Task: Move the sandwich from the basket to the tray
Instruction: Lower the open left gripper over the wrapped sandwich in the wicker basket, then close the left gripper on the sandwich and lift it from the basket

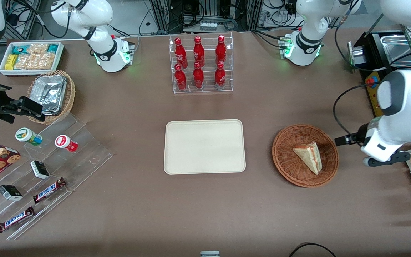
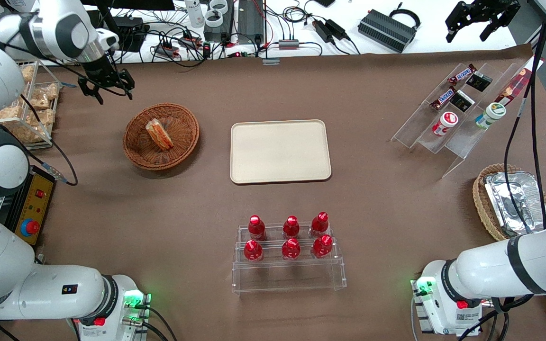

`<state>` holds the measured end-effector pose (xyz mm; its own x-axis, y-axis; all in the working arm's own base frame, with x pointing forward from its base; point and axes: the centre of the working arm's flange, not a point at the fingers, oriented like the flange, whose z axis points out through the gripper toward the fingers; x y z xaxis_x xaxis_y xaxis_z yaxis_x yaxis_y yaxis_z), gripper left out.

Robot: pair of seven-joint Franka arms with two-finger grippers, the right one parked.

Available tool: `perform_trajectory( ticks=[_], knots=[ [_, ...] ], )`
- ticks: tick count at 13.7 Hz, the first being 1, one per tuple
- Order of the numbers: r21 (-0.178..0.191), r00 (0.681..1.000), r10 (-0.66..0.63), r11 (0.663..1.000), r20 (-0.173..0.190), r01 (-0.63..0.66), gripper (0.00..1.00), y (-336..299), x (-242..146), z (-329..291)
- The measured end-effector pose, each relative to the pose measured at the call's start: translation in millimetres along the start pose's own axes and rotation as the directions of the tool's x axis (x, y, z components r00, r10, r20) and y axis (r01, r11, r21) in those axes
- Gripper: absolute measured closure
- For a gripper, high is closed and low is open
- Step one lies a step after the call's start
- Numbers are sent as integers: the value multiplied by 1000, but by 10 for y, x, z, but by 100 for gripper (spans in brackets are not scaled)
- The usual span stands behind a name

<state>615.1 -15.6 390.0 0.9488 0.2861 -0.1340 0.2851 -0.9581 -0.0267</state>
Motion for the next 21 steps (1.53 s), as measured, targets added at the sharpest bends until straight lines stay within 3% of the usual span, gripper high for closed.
perform_trajectory(
  ticks=[2,4,6,9,13,17,18,21],
  knots=[
    [-29,991,-130,991,-16,129,0,64,-2,333],
    [-80,968,-249,966,-31,246,0,119,-6,556],
    [-105,946,-322,943,-48,316,0,260,-77,719],
    [-98,945,-325,942,-42,320,0,567,-241,825],
    [-45,955,-294,955,-45,292,0,555,-309,984],
    [-46,953,-298,954,-54,295,1,552,-259,1185],
    [-45,953,-300,954,-54,297,4,558,-242,1265],
    [-43,952,-302,953,-53,300,36,566,-214,1403]
  ],
)
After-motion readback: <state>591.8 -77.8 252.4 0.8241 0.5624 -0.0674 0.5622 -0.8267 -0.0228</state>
